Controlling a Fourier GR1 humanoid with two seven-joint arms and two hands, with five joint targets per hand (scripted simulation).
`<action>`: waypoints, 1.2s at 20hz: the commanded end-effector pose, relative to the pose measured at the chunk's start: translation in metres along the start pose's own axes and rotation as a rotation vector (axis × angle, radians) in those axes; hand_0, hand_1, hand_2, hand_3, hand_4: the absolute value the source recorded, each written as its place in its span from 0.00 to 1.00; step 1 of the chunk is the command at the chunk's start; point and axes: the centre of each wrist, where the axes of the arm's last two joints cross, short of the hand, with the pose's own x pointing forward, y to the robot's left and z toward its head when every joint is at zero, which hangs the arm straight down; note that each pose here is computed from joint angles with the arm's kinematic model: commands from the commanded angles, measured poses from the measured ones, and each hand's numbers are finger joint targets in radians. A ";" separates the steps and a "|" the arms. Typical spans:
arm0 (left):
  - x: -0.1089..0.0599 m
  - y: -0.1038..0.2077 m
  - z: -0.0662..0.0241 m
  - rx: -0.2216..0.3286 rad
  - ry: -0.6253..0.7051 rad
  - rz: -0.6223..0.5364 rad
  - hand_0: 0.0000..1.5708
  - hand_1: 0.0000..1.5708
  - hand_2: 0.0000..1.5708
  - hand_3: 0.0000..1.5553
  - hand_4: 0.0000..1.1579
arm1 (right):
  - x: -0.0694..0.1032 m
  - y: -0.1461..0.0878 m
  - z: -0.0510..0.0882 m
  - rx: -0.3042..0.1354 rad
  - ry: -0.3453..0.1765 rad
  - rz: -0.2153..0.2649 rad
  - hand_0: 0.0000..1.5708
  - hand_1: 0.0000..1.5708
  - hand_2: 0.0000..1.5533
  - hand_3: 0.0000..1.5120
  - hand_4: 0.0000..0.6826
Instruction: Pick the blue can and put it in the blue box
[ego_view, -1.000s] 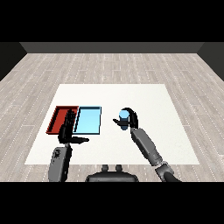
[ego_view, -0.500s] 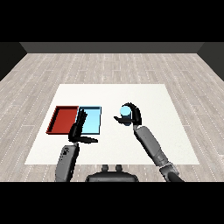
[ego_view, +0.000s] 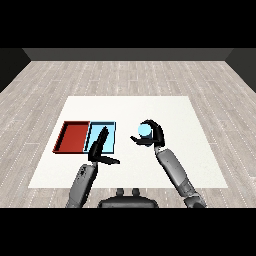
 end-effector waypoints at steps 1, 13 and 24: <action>-0.013 -0.019 -0.0063 -0.019 0.035 0.028 0.00 0.00 0.00 0.00 0.00 | 0.021 0.001 -0.005 0.018 -0.027 0.030 0.92 0.92 0.93 0.93 0.90; -0.024 -0.050 -0.0280 -0.048 0.091 0.043 0.00 0.00 0.00 0.00 0.00 | 0.023 0.014 -0.011 0.056 -0.041 0.033 0.95 0.95 0.94 0.93 0.89; -0.031 -0.062 -0.0236 -0.037 0.154 0.105 0.00 0.00 0.00 0.00 0.00 | 0.016 0.031 0.005 0.101 -0.066 0.004 0.94 0.94 0.94 0.92 0.89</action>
